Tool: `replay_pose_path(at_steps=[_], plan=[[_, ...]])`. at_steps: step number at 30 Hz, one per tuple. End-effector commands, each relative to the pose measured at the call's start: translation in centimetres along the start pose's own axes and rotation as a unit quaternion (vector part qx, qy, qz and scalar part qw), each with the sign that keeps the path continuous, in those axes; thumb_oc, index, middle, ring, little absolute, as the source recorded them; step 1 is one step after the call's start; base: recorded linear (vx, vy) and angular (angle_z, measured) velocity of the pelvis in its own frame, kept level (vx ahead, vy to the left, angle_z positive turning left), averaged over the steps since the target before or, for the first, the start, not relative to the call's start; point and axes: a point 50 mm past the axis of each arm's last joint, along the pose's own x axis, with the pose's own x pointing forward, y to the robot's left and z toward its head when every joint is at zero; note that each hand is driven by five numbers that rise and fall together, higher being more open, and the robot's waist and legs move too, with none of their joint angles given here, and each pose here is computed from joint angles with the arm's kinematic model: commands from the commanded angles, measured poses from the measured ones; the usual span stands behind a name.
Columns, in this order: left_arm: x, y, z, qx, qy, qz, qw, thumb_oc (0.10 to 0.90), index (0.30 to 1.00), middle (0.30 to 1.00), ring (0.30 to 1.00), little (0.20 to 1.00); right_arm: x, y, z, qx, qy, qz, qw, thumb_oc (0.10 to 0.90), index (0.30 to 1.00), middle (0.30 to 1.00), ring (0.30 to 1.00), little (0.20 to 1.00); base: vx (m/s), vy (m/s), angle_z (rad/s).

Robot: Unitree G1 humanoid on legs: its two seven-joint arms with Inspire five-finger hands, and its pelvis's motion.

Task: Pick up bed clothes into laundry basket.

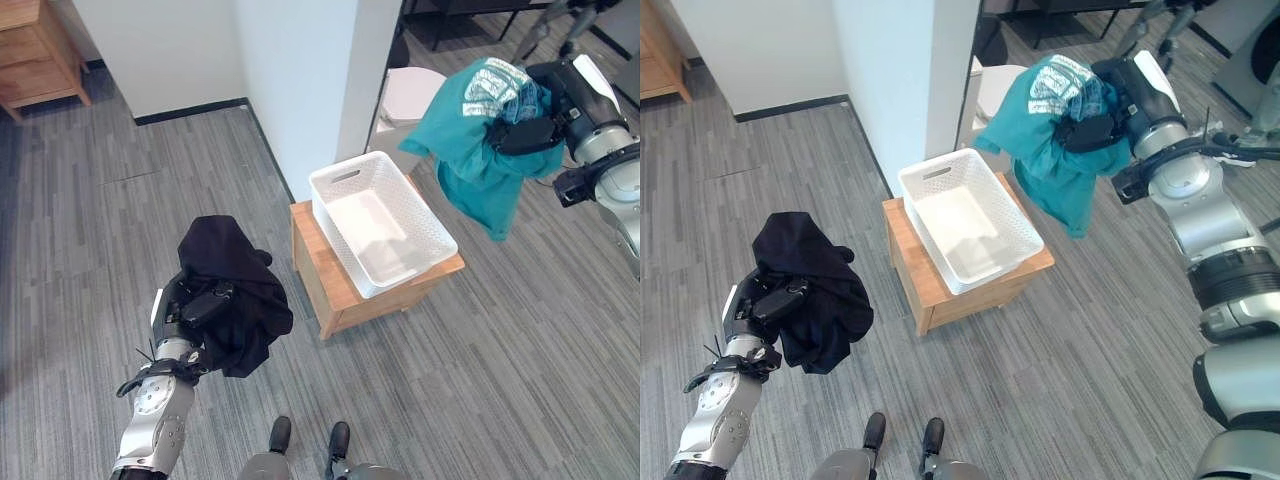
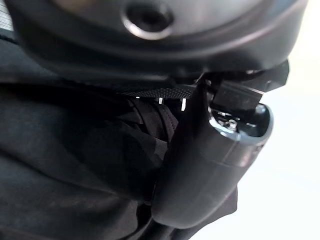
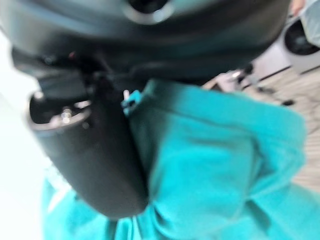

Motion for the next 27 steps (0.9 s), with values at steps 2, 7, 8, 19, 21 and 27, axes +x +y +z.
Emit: replay_pose_path(at_steps=[2,7,8,19,21,27], plan=[[0.4,-0.9,6.0,0.028,-0.133,-0.06,0.989,0.4,0.3,0.3,0.3,0.3,2.0,-3.8,5.7,-0.021,-0.071,-0.088,0.993,0.4,0.3,0.3,0.3,0.3,-0.07,0.006,0.11],[0.3,-1.0,6.2,0.029,-0.138,-0.062,0.988,0.4,0.3,0.3,0.3,0.3,2.9,-3.7,6.6,-0.004,-0.069,-0.099,0.993,0.4,0.3,0.3,0.3,0.3,-0.05,-0.005,0.14],[0.3,-1.0,6.2,0.029,-0.138,-0.062,0.988,0.4,0.3,0.3,0.3,0.3,2.9,-3.7,6.7,-0.004,-0.069,-0.099,0.993,0.4,0.3,0.3,0.3,0.3,-0.04,-0.014,0.14],[-0.2,0.5,6.3,0.044,-0.135,-0.032,0.989,0.4,0.3,0.3,0.3,0.3,4.1,-3.3,5.6,-0.034,-0.001,-0.107,0.994,0.4,0.3,0.3,0.3,0.3,0.02,-0.007,0.14],[-0.3,0.7,6.4,0.05,-0.137,-0.027,0.989,0.4,0.3,0.3,0.3,0.3,4.1,-3.8,5.1,-0.036,0.015,-0.115,0.993,0.4,0.3,0.3,0.3,0.3,0.01,-0.001,0.02],[-0.5,1.0,6.4,0.053,-0.138,-0.017,0.989,0.4,0.3,0.3,0.3,0.3,3.8,-4.7,3.8,-0.05,0.053,-0.13,0.989,0.4,0.3,0.3,0.3,0.3,0.02,-0.003,0.12]])
